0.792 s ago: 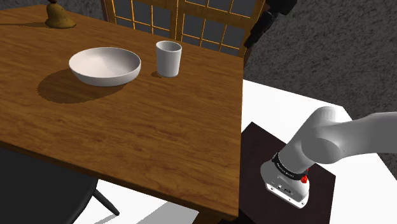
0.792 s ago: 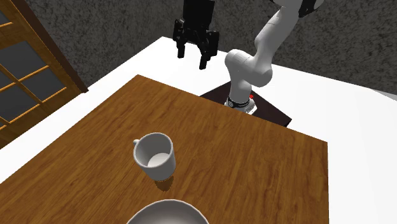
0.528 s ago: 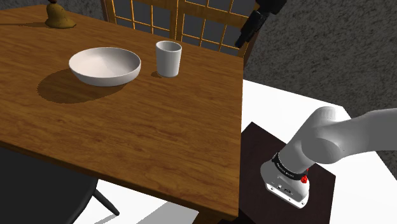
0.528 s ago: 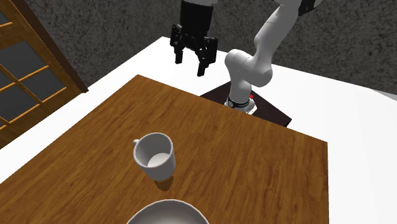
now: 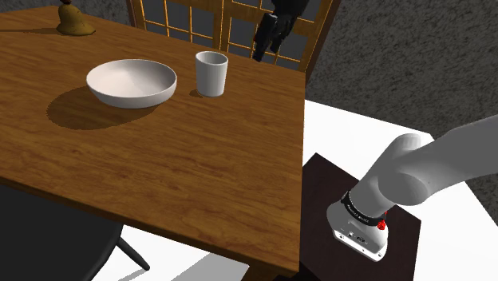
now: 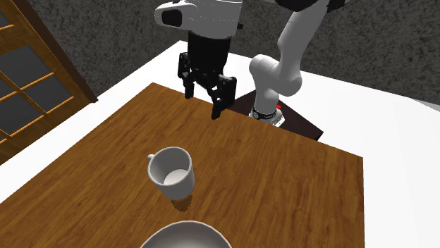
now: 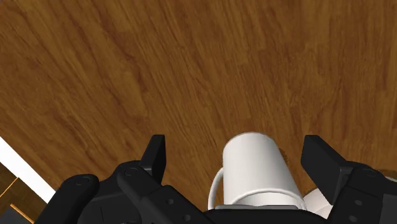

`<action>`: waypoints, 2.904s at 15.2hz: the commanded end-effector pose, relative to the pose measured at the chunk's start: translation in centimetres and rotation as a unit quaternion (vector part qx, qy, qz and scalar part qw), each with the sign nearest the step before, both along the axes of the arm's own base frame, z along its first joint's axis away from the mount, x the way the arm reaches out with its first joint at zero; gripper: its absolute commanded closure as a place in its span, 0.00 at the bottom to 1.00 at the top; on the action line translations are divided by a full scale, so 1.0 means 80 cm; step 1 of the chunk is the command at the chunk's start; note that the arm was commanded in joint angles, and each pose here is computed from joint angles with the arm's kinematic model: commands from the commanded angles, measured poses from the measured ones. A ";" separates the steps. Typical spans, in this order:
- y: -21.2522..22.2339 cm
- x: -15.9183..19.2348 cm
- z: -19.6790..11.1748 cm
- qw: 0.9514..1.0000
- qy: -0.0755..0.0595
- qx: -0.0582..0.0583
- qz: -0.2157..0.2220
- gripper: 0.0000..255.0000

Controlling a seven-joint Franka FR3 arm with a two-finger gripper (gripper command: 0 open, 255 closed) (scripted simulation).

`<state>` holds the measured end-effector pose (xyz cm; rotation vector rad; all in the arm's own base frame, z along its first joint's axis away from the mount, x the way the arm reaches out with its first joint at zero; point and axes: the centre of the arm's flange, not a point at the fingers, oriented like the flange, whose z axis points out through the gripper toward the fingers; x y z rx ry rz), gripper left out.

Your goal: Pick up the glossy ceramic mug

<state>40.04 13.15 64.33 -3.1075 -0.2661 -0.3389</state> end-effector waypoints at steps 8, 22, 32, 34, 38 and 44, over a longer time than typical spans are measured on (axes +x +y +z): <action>0.109 0.118 -0.026 0.999 0.019 -0.024 -0.008 0.00; 0.149 0.160 -0.089 0.999 0.026 -0.033 -0.011 1.00; 0.149 0.160 -0.082 0.999 0.026 -0.033 -0.011 1.00; 0.149 0.160 -0.069 0.999 0.026 -0.033 -0.011 1.00; 0.149 0.160 -0.042 0.999 0.026 -0.033 -0.011 1.00; 0.149 0.160 -0.003 0.999 0.026 -0.033 -0.011 1.00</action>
